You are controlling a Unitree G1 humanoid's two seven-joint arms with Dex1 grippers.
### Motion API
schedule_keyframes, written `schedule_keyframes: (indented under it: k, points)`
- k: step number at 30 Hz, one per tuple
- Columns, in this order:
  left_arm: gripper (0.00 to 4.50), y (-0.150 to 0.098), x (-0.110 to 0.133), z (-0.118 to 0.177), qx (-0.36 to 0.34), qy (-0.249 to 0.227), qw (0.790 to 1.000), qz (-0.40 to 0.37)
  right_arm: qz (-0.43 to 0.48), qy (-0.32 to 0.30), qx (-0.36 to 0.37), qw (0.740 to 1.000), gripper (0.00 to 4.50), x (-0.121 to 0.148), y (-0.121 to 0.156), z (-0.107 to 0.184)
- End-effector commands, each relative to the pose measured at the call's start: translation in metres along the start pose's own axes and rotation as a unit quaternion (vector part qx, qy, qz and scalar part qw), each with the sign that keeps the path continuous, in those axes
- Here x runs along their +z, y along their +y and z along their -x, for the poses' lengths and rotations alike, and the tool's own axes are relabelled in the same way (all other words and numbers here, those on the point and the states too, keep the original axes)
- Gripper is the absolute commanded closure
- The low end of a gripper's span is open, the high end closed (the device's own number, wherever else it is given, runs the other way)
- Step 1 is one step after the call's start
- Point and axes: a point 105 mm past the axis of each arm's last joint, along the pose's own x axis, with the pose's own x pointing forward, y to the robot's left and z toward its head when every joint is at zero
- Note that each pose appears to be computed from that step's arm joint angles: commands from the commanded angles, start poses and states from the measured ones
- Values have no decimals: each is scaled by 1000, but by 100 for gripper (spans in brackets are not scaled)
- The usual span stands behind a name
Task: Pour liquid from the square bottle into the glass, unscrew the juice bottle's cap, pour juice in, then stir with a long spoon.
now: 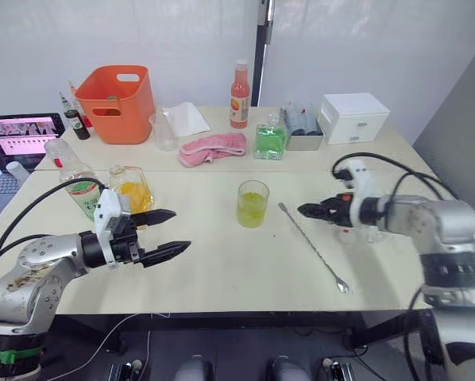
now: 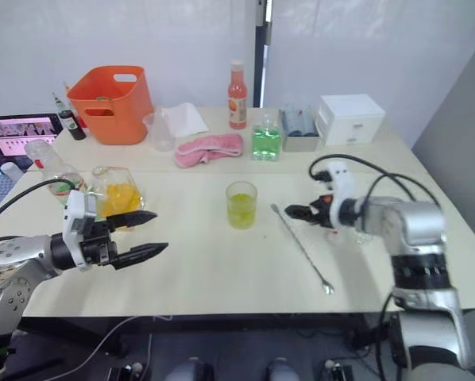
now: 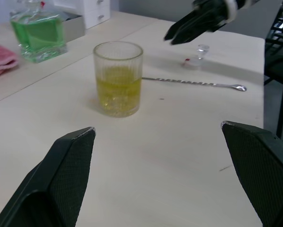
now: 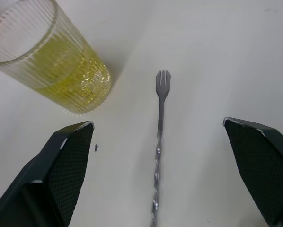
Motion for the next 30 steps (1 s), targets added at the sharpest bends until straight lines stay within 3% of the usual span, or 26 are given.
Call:
schedule_keyframes:
  k: [1, 6, 14, 30]
  points:
    - [0, 10, 1, 25, 47, -3, 999, -19, 77, -69, 17, 995, 3, 3, 12, 24]
    - [0, 16, -21, 65, 123, 27, 992, -20, 101, -105, -84, 986, 3, -23, -18, 64]
    - [0, 34, -35, 132, 261, 44, 964, -38, 92, -79, -134, 984, 3, -60, -42, 113]
    - [0, 32, -39, 137, 286, 64, 955, -38, 86, -60, -157, 982, 3, -70, -55, 121]
